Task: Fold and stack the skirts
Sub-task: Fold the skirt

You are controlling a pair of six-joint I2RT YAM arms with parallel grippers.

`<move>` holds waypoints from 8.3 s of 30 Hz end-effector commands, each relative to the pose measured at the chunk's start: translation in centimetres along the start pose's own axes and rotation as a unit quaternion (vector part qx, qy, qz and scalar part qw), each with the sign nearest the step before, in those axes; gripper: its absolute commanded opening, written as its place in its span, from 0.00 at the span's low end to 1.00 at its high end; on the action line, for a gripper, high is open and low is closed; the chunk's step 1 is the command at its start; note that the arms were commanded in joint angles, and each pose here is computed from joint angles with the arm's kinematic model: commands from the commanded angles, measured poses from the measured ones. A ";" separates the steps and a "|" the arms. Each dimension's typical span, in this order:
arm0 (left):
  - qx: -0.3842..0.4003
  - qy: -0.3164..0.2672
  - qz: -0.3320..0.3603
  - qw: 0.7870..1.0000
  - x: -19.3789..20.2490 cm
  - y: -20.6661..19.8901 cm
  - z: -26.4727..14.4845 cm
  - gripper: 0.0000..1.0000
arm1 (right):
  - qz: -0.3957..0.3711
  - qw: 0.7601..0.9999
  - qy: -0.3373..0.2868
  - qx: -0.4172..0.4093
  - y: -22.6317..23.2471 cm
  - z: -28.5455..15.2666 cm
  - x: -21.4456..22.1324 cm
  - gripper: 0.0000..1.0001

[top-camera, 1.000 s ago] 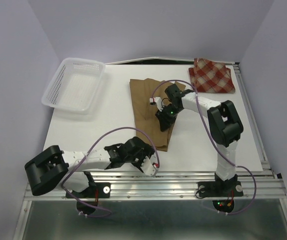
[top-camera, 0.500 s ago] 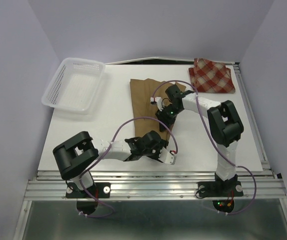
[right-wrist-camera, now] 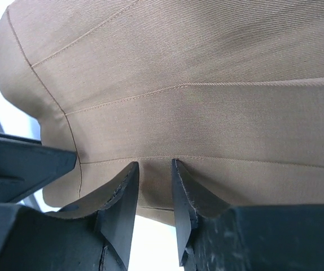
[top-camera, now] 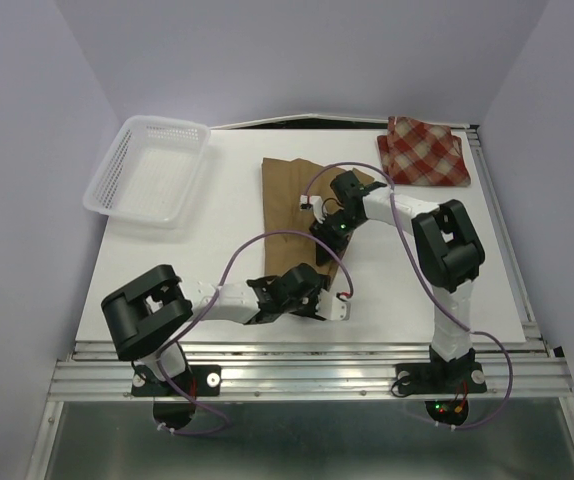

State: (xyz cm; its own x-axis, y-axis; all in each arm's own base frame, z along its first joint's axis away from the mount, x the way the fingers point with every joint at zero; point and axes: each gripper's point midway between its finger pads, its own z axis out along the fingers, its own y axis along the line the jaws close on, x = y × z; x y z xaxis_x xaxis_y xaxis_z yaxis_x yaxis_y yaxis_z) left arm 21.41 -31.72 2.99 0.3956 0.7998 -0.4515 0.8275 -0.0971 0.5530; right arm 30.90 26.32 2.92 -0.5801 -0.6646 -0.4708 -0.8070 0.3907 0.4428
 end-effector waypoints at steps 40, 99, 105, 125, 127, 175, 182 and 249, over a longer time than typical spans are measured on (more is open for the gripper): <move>0.127 0.060 -0.030 0.990 2.7 -5.8 -6.5 0.00 | 0.052 0.990 -0.099 0.082 -6.3 -8.4 -6.9 0.50; -0.143 0.028 0.205 0.968 -1.6 17.1 -9.7 0.00 | 0.030 0.990 -0.081 0.109 -6.8 -6.6 -8.2 0.57; -0.139 0.016 0.229 0.963 -1.8 17.0 -9.9 0.00 | 0.042 0.988 -0.090 0.117 -8.0 -7.1 -9.5 0.54; -0.117 -0.012 0.330 0.936 -1.3 19.0 -7.8 0.00 | 0.110 0.992 -0.047 0.039 -9.3 0.2 -5.8 0.16; -0.119 -0.015 0.338 0.933 -1.5 19.4 -7.5 0.00 | 0.110 0.992 -0.047 0.038 -9.3 0.2 -5.7 0.16; -0.161 -0.013 0.441 0.883 0.1 19.9 -2.8 0.82 | 0.095 0.994 -0.038 0.035 -8.7 -0.3 -5.2 0.16; -0.205 -0.015 0.426 0.881 -0.5 19.8 -7.4 0.87 | 0.083 0.994 -0.034 0.059 -9.4 -0.8 -5.3 0.17; -0.131 -0.040 -0.360 0.923 9.2 30.9 -11.4 0.66 | 0.121 0.974 -0.192 0.010 -1.2 -10.5 -12.7 0.48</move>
State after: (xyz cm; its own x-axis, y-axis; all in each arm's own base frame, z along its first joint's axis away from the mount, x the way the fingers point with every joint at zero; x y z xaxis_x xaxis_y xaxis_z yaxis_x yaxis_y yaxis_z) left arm 43.79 -20.81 24.93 -0.1145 0.5353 -0.8369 0.7611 0.5887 0.2724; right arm 45.07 25.83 13.69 -0.6778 -0.3350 -0.6545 -0.6843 0.6130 0.3949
